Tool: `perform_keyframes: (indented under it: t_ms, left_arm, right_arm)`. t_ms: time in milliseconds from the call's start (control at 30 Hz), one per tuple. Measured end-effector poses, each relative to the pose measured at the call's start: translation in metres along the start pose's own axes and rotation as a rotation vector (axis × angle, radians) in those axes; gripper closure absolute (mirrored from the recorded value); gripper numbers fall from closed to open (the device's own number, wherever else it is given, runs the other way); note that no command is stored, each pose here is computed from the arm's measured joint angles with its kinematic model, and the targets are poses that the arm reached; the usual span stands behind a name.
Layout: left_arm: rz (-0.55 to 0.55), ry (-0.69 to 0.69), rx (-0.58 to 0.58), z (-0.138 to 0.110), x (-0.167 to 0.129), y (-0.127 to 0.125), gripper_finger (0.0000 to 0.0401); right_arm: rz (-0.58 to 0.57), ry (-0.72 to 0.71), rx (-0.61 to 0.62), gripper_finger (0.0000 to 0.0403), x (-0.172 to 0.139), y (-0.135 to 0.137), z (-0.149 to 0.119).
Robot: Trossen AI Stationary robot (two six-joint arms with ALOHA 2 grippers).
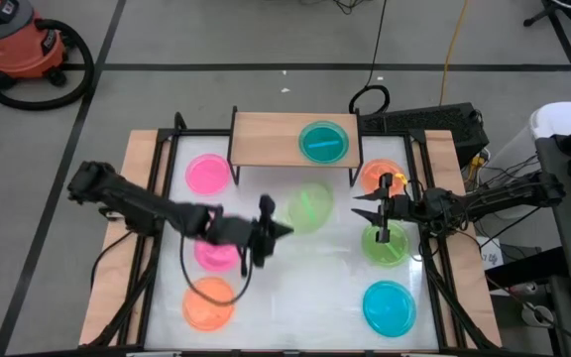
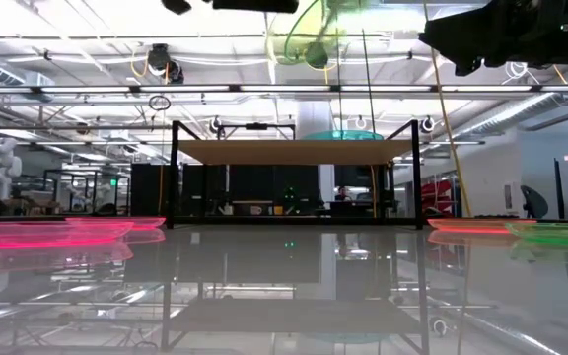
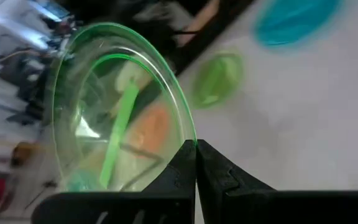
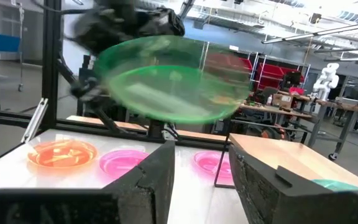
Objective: Place and stack plates onto a shelf
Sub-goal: Stack the bottom green plate on top of the blue plate on the shelf
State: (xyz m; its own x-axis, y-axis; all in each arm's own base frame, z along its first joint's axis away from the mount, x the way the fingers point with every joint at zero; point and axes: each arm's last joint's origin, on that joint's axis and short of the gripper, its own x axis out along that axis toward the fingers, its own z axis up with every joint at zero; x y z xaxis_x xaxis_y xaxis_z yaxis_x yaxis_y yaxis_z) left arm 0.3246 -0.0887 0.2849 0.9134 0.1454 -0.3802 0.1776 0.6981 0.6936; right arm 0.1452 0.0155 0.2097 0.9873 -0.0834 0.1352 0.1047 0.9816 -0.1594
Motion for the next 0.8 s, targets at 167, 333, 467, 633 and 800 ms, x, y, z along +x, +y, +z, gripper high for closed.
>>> perform_keyframes:
  t_ms: [167, 333, 467, 633, 800]
  left_arm:
    - [0.065, 0.018, -0.024, -0.027, 0.002, 0.049, 0.0400]
    - [0.048, 0.000, -0.028, -0.057, 0.010, 0.088, 0.0400]
    - [0.065, 0.020, -0.064, -0.072, 0.013, 0.120, 0.0400]
    - [0.041, 0.017, -0.085, -0.085, 0.023, 0.148, 0.0400]
    - [-0.027, 0.072, -0.108, -0.104, 0.059, 0.161, 0.0400]
  right_arm:
    - [-0.001, -0.005, 0.002, 0.0266, 0.000, 0.000, 0.001]
    - [-0.001, -0.005, 0.001, 0.0266, 0.000, 0.000, 0.000]
    - [-0.002, -0.005, 0.002, 0.0266, 0.000, 0.000, 0.001]
    - [-0.006, -0.018, 0.000, 0.0266, 0.000, 0.000, 0.002]
    - [-0.013, -0.030, -0.018, 0.0266, 0.000, -0.001, 0.003]
